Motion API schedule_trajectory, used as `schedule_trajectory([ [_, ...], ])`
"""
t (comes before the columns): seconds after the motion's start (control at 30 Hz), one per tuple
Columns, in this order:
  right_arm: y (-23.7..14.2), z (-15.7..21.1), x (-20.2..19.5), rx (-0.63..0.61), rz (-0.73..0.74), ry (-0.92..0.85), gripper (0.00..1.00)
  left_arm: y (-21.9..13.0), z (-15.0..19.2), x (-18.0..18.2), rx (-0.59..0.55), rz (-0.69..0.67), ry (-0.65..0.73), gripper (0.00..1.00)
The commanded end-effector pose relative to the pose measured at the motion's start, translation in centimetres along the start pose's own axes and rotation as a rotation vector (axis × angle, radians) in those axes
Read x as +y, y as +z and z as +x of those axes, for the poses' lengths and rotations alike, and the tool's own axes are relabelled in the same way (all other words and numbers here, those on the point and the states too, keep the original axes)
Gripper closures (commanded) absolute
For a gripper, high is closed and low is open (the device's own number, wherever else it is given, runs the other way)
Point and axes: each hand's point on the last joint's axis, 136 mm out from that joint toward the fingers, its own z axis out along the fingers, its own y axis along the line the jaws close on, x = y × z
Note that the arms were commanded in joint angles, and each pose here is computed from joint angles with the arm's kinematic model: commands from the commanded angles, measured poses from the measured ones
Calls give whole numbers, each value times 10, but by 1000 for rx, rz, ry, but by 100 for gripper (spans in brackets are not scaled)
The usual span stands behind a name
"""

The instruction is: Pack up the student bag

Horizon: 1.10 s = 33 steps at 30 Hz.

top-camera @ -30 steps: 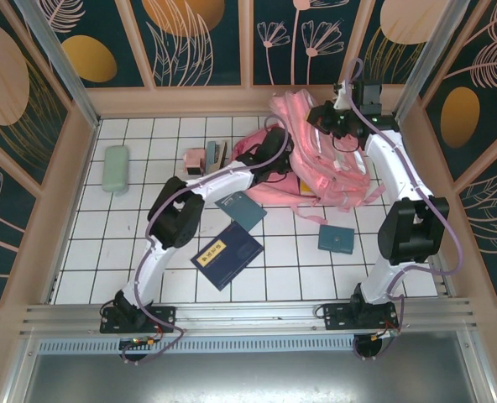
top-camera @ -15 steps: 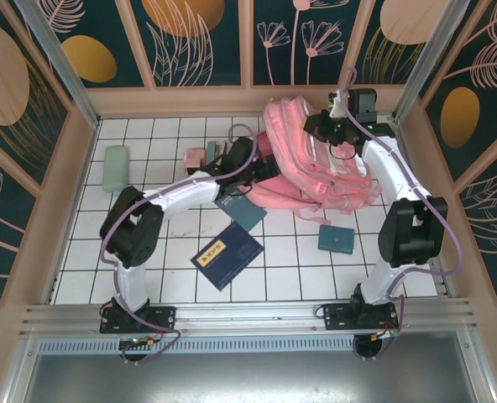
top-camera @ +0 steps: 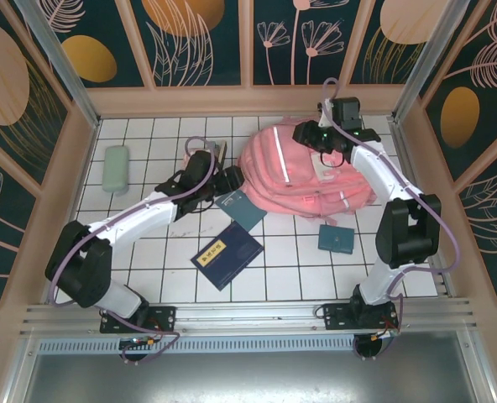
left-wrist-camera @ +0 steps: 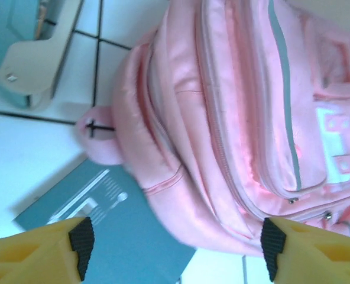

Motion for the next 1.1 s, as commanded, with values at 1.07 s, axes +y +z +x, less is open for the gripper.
schedule_trajectory([
  [1.07,3,363,45,553,-78,-30,60,-28,143,133,344,-236,-69,62],
])
